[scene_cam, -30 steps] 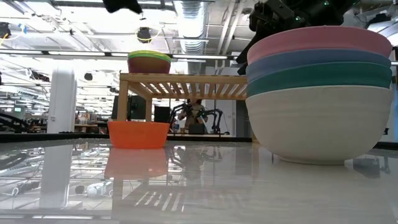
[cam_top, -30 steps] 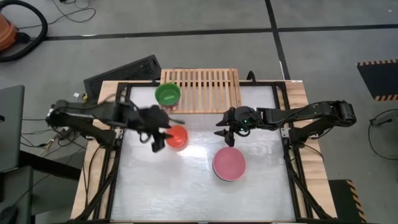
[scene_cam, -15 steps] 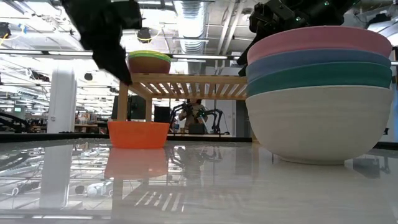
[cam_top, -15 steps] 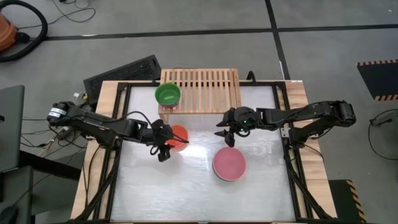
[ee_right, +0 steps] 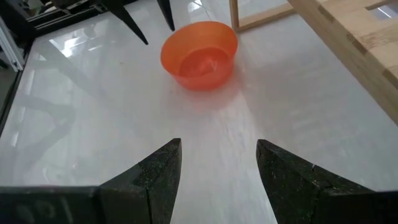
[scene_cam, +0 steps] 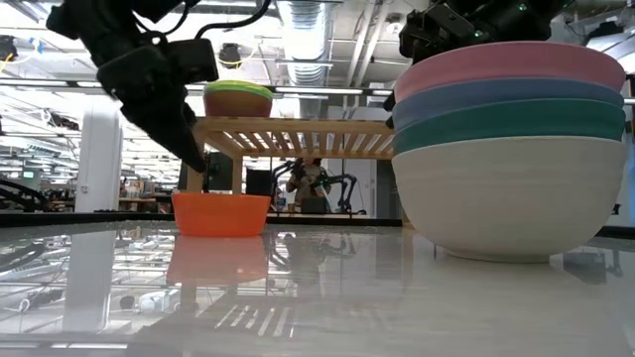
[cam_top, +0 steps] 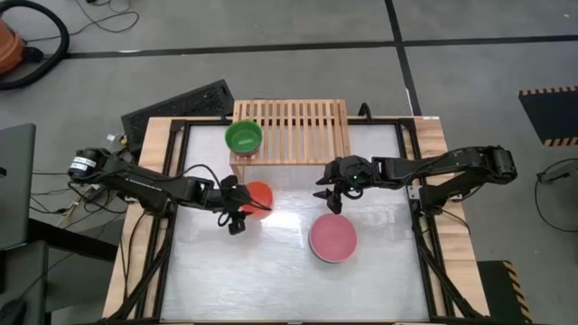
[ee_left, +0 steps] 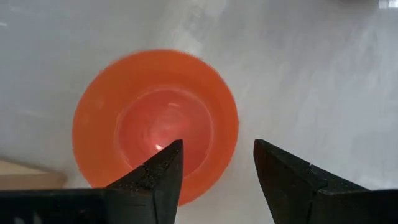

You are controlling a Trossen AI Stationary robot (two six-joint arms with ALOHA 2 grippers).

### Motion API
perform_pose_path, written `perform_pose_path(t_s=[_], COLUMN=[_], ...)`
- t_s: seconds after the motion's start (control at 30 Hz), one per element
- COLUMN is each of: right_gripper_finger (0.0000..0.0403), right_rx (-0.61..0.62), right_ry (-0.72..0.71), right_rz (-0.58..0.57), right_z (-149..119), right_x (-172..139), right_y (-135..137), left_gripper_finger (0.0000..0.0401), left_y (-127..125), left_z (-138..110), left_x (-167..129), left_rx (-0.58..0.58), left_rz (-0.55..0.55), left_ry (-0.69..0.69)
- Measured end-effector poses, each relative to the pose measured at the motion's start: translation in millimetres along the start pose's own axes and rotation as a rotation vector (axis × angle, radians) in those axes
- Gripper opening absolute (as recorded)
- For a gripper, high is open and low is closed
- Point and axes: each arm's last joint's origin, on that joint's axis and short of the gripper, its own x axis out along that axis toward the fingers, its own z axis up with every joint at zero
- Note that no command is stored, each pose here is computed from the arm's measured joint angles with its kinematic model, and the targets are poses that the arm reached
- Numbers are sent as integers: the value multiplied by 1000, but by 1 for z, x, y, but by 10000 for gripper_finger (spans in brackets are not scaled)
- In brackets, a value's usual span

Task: Place and stack bowls onto a shelf
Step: Stack the orange bowl on top of the green bowl on the shelf

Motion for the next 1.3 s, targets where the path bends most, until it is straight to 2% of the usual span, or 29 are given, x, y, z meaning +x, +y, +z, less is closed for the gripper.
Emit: perform_pose_path(t_s=[0.27, 0.4, 0.53, 0.63, 0.77, 0.87, 0.9, 1.07, 1.17, 1.3], right_gripper_finger=[234, 234, 234, 234, 234, 234, 234, 234, 234, 234], right_rx=[0, 0, 1, 9, 16, 24, 24, 27, 42, 54], right_ry=[10, 14, 16, 16, 16, 16, 16, 16, 16, 17], right_rz=[-4, -5, -5, -6, -6, -6, -6, -6, -7, -8], right_z=[-1, -1, -2, -2, -2, -2, -2, -2, -2, -2], right_x=[0, 0, 0, 0, 0, 0, 0, 0, 0, 0], right_y=[0, -1, -1, -1, -1, -1, -1, -1, -1, -1], left_gripper_finger=[186, 195, 194, 171, 100, 27, 14, 2, 0, 0], left_y=[-2, -2, 1, -1, -6, -10, -11, -24, -33, -35], left_z=[-5, -12, -18, -15, -4, 11, 16, 60, 94, 139], left_x=[20, 35, 50, 55, 51, 46, 43, 17, -15, -69], left_rx=[142, 166, 129, 120, 117, 109, 98, 16, 3, -46], left_rz=[5, 27, 50, 7, -12, -8, -7, -39, -38, -2], left_ry=[67, 132, 202, 235, 268, 249, 255, 223, 216, 142])
